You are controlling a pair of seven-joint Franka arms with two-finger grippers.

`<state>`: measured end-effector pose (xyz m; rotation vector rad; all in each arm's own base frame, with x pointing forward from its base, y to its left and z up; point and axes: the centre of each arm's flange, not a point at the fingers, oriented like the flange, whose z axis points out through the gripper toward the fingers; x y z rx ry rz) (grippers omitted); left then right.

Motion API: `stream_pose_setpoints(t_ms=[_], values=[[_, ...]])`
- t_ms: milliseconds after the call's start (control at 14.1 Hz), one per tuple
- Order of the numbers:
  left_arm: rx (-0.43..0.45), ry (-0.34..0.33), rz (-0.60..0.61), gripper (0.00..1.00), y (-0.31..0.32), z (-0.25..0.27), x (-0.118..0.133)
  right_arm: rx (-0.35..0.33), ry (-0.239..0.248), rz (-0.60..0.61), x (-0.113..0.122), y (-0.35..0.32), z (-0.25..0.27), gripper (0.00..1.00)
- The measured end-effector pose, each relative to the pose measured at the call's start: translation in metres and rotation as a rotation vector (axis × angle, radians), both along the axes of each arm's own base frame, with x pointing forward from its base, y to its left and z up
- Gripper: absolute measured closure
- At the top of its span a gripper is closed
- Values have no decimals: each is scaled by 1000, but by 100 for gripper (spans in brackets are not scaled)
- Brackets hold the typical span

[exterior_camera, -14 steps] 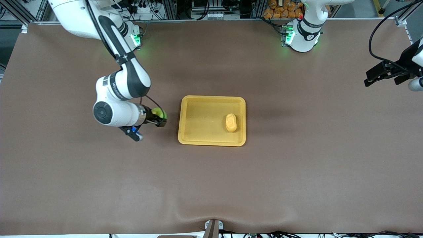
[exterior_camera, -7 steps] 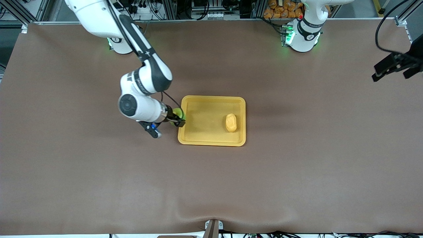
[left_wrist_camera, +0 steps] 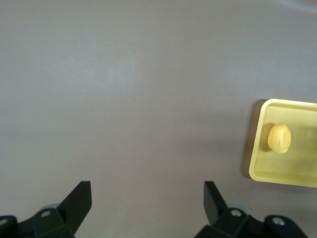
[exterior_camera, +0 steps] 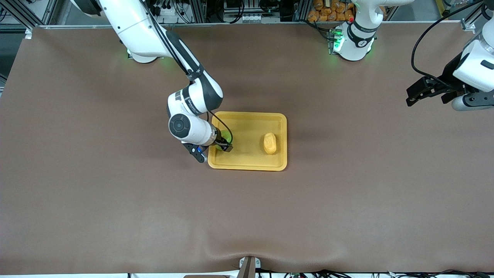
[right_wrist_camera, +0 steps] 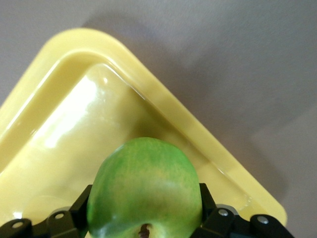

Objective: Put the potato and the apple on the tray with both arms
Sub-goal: 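Lower the apple onto the tray beside the potato and release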

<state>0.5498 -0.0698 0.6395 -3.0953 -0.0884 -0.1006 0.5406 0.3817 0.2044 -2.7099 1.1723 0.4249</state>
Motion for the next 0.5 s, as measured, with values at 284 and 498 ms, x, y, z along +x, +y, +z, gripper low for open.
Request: stream_pose_setpoints(t_ms=[284,498], values=[[5,30,22,0,14,-1,-3,-4,-7,-28,-4,12,-2,0],[5,45,44,0,32,5,-7,-7,-4,-32,2,9,4,0]])
